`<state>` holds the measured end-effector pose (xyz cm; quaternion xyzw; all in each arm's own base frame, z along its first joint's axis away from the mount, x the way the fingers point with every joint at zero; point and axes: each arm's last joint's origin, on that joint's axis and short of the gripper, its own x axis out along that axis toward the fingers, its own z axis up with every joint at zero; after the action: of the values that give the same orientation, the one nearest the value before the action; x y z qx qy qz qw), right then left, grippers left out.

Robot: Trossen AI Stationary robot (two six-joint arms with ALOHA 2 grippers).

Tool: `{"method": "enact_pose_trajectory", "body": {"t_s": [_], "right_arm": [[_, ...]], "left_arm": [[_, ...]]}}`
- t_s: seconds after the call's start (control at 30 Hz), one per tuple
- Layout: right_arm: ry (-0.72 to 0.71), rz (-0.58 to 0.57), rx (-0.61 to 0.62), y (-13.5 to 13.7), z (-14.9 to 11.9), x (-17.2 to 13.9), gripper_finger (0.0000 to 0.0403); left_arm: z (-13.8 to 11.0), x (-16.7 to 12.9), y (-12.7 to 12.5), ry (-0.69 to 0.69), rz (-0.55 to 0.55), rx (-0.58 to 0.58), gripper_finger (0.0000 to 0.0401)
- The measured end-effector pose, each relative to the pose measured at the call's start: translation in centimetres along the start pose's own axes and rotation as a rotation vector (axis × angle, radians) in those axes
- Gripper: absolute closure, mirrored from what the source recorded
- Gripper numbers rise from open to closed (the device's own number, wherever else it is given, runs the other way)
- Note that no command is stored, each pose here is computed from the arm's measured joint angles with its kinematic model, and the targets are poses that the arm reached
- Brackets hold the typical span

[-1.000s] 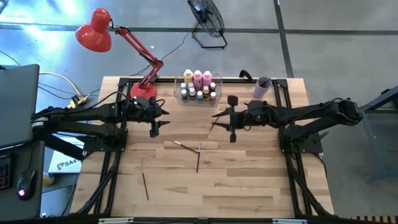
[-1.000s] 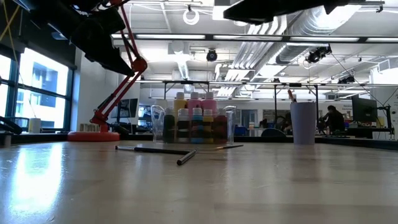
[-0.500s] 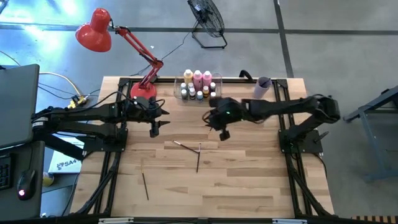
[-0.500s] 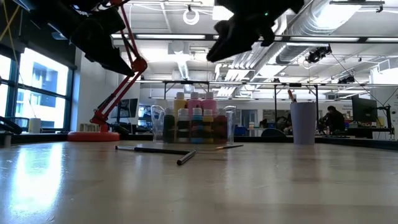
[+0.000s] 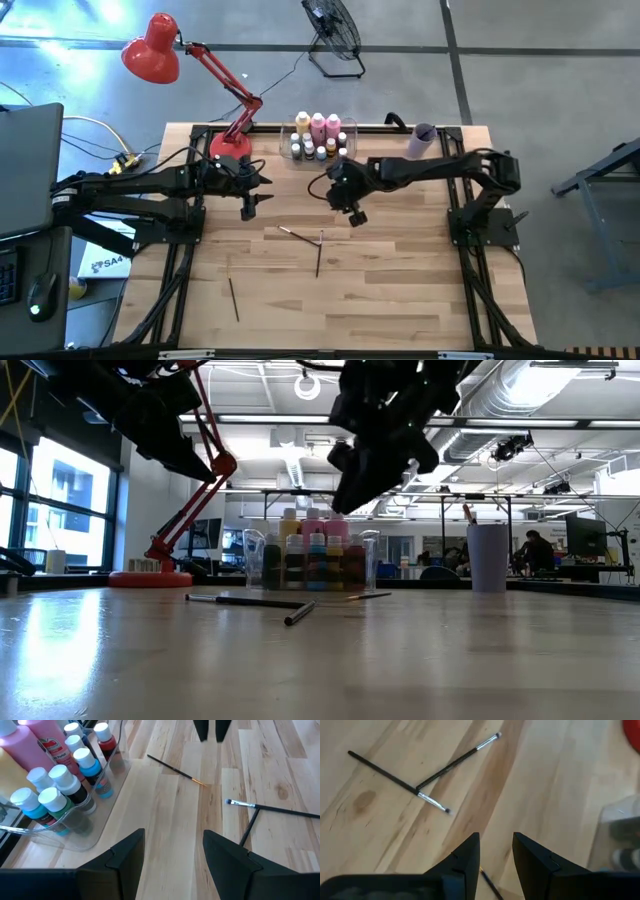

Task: Pick & Place Paint Supplies
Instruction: Put the black paint brush into the violet cup

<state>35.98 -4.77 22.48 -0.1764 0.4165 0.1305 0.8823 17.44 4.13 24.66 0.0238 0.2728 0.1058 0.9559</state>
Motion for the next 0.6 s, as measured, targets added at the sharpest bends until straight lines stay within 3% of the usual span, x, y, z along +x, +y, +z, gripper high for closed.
{"method": "enact_pose_trajectory", "body": {"t_s": [0.27,0.6], "right_arm": [[0.012,0.010,0.002,-0.2,-0.6,2.8,0.0296],[-0.004,0.048,0.007,-0.1,-0.7,3.3,0.0296]], "left_arm": [[0.0,0.0,0.0,0.000,0.000,0.000,0.0203],[0.0,0.0,0.0,0.002,-0.001,0.000,0.0203]]}}
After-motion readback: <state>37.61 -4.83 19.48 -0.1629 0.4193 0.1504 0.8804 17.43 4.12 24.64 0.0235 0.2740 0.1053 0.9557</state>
